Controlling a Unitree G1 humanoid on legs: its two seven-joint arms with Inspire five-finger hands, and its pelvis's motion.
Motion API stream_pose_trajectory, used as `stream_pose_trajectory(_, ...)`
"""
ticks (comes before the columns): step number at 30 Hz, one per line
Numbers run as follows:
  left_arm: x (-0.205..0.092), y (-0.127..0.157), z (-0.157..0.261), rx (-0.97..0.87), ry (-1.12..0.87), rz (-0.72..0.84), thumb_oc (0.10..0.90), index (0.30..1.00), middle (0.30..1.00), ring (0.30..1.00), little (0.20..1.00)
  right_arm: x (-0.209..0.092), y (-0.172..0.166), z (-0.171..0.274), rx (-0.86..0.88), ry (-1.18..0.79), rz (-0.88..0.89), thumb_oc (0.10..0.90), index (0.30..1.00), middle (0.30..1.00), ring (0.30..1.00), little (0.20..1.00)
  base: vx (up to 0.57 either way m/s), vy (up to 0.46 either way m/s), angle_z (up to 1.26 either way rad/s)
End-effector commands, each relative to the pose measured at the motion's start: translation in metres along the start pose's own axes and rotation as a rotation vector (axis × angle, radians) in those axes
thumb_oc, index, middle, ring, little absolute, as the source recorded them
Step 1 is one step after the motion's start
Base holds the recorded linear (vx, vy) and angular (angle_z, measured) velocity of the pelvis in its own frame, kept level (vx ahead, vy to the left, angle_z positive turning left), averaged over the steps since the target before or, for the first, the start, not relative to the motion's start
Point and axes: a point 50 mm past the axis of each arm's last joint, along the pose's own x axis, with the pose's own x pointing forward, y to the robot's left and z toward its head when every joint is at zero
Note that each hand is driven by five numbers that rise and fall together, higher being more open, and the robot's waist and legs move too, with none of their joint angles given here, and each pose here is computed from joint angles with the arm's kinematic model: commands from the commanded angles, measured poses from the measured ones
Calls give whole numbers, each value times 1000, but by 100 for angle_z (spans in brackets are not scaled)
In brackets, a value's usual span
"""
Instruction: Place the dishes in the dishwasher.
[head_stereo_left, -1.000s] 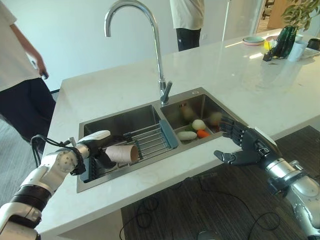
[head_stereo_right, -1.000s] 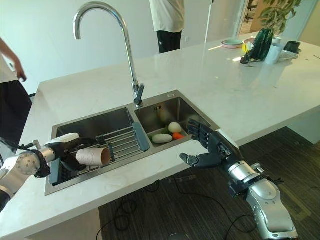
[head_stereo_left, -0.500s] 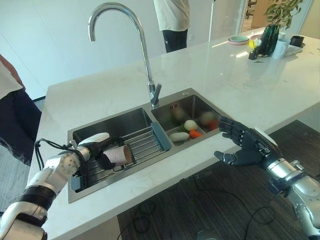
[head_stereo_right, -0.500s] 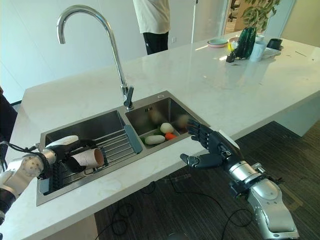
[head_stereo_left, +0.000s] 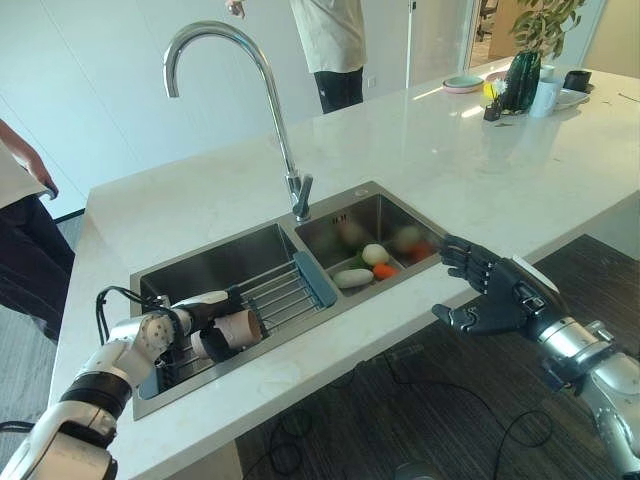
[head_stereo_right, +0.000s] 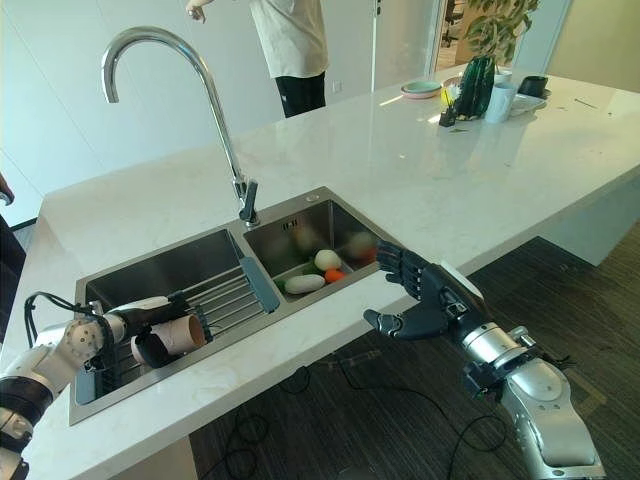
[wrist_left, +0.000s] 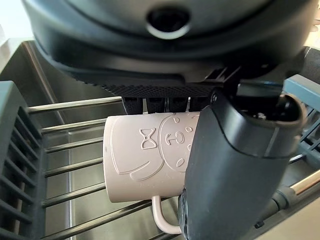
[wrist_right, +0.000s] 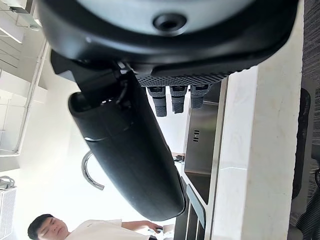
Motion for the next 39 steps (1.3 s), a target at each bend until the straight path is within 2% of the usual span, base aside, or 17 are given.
stream_pose_trajectory(1,-7,27,13,-3,-82,169,400,300,300,300,300,7,-13,53,-131,-248,-36,800,900,900,900,900,0,0,0)
stream_pose_trajectory(7,-42,73,30,-43,-250,548,400,300,300,300,300,4,-13,46,-116,-242,-79,800,900,900,900,900,-2,-16,9)
stream_pose_trajectory(13,-86,103,34,-45,-342,873,400,300,300,300,300,4,-11,43,-98,-247,-111,800,900,900,900,900,-3,-21,22)
stream_pose_trajectory(20,-130,108,31,-75,-417,1167,400,300,300,300,300,3,-8,40,-86,-248,-131,800,900,900,900,900,-3,-8,15)
stream_pose_trajectory(22,-156,106,27,-128,-475,1363,400,300,300,300,300,1,-7,41,-82,-258,-145,800,900,900,900,900,0,11,15)
stream_pose_trajectory(26,-176,98,27,-169,-528,1521,400,300,300,300,300,2,-4,42,-77,-274,-149,800,900,900,900,900,-5,5,21)
stream_pose_trajectory(32,-184,86,33,-201,-589,1571,400,300,300,300,300,5,4,42,-72,-282,-139,800,900,900,900,900,-19,-1,19)
stream_pose_trajectory(39,-190,87,35,-252,-670,1602,400,300,300,300,300,7,7,40,-69,-284,-130,800,900,900,900,900,-15,-9,8)
